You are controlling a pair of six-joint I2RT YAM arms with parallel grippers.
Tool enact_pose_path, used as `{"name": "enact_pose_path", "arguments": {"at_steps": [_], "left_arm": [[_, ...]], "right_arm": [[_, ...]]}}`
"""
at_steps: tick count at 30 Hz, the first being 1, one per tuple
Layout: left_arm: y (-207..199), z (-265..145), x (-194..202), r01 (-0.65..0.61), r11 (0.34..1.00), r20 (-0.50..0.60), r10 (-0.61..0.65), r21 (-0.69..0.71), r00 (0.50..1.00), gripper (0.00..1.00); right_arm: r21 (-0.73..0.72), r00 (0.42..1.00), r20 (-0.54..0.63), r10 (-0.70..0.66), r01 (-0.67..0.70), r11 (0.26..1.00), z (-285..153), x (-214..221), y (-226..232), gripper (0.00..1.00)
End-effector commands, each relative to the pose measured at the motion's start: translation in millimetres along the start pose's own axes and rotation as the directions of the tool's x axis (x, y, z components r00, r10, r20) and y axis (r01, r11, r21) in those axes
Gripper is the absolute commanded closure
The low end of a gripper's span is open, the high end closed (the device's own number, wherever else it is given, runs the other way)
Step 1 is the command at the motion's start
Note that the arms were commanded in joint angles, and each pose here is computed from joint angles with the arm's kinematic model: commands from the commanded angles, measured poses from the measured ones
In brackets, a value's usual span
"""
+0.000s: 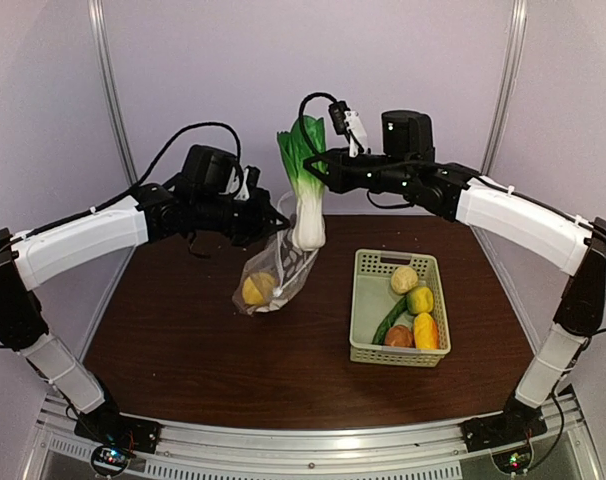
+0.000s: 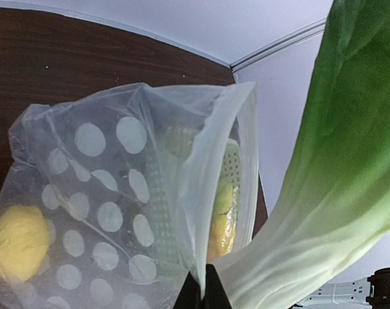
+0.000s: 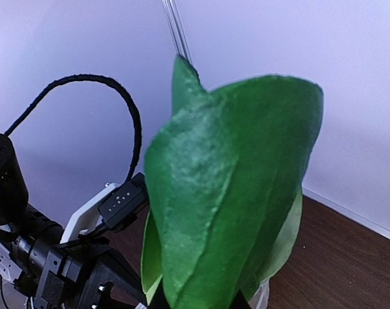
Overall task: Place the food in the zip-top bag and seal the zipper
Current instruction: Place the fake vegetable in the zipper food storage bag.
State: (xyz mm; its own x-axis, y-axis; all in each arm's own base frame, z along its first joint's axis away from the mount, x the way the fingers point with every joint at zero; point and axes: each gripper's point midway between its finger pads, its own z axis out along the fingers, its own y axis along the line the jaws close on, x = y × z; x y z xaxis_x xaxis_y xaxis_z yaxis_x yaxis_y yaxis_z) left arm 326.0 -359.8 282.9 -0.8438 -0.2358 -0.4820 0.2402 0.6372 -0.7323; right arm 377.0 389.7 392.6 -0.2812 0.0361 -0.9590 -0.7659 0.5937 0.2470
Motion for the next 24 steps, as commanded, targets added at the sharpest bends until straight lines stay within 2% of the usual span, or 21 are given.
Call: {"name": "enact_pose_path", "arguments": {"at_steps": [1, 6, 10, 16, 24], "left_arm": [[-9.1, -7.9, -11.0, 0.045, 0.996, 0.067, -0.050, 0.073, 0.996, 1.00], [-6.8, 1.4, -6.9, 0.067, 0.994, 0.048, -0.071, 0.085, 0.996, 1.00], [-7.7, 0.9, -9.0, 0.079, 0.993, 0.056, -0.084, 0.087, 0.995, 1.00], [-8.0, -6.7, -12.7, 0.130, 0.986, 0.090, -0.140, 0.108, 0.986, 1.00], [18.8, -9.1, -1.0, 0.308, 0.938, 0.134, -0.330, 0.161, 0.934, 1.00]], "right_arm": [[0.010, 0.999, 0.031, -0.022, 0.022, 1.000, -3.6, -4.0, 6.7, 1.00], [0.032, 0.997, 0.069, -0.025, 0.023, 0.999, -2.4, -24.5, 8.0, 1.00], [0.070, 0.994, 0.077, -0.082, 0.077, 0.995, 0.9, -32.7, 8.4, 1.00], [0.094, 0.995, 0.027, -0.096, 0.093, 0.991, 7.3, -0.2, 1.8, 1.00], [0.066, 0.994, -0.061, -0.093, 0.097, 0.993, -1.0, 38.5, 28.1, 1.00]]}}
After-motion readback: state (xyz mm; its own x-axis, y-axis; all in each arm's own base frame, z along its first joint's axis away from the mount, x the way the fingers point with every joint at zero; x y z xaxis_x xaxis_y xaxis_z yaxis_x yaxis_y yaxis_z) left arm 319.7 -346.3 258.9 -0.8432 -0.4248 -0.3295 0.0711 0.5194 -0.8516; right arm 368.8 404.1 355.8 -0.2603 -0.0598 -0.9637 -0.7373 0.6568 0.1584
